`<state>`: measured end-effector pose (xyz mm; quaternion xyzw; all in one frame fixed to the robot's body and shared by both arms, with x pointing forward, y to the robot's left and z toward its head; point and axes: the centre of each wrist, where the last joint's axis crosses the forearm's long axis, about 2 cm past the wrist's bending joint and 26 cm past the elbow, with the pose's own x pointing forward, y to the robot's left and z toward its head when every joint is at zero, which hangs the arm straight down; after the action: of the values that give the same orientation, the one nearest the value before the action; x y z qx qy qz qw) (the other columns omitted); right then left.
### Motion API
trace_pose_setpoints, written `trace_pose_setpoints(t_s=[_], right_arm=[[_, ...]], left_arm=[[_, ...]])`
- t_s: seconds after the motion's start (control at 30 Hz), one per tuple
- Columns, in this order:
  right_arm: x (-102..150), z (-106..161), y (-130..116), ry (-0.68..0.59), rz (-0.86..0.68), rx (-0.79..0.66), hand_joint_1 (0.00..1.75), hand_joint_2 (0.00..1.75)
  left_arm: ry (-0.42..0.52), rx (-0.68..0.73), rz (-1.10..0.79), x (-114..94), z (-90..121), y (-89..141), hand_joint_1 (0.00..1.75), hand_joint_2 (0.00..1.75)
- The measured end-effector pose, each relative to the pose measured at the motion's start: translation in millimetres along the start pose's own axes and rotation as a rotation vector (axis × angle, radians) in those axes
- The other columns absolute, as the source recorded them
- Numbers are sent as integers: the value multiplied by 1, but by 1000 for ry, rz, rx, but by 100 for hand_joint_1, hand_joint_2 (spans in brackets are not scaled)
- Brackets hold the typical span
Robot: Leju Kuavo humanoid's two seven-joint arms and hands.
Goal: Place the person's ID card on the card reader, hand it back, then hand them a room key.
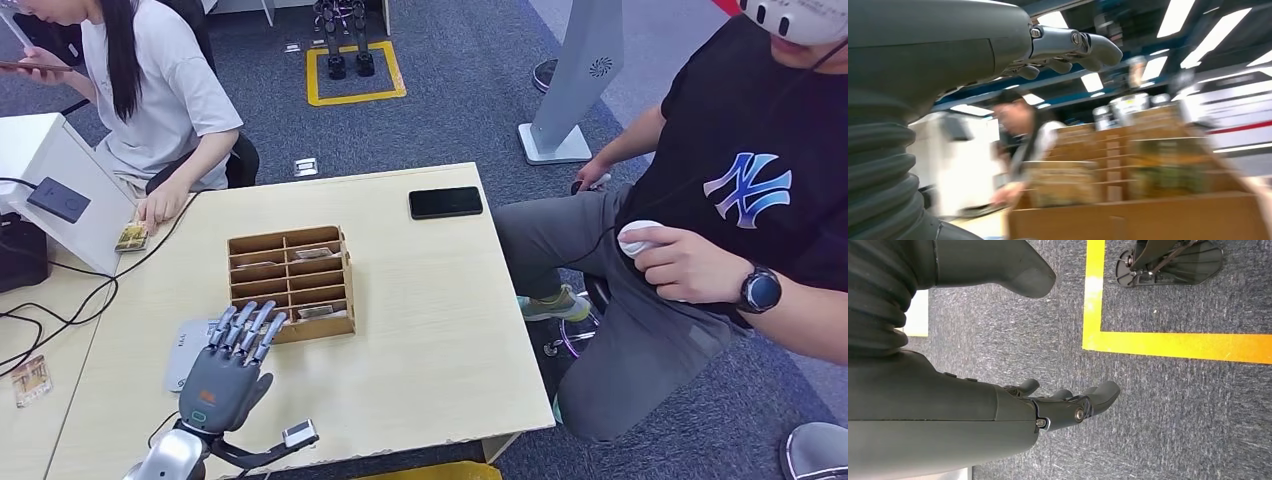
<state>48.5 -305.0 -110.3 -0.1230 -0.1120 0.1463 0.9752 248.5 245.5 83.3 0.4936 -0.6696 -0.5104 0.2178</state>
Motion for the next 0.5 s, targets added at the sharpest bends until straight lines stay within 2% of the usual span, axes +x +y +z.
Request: trace_pose_setpoints(t_s=[0.23,0.5], right_arm=[[0,0,0,-8,13,2,0,175],[0,0,0,-9,13,2,0,175]], left_arm=[[-37,-25,30,11,-14,-8,0,175],[-42,-48,79,19,-18,-13,0,175]])
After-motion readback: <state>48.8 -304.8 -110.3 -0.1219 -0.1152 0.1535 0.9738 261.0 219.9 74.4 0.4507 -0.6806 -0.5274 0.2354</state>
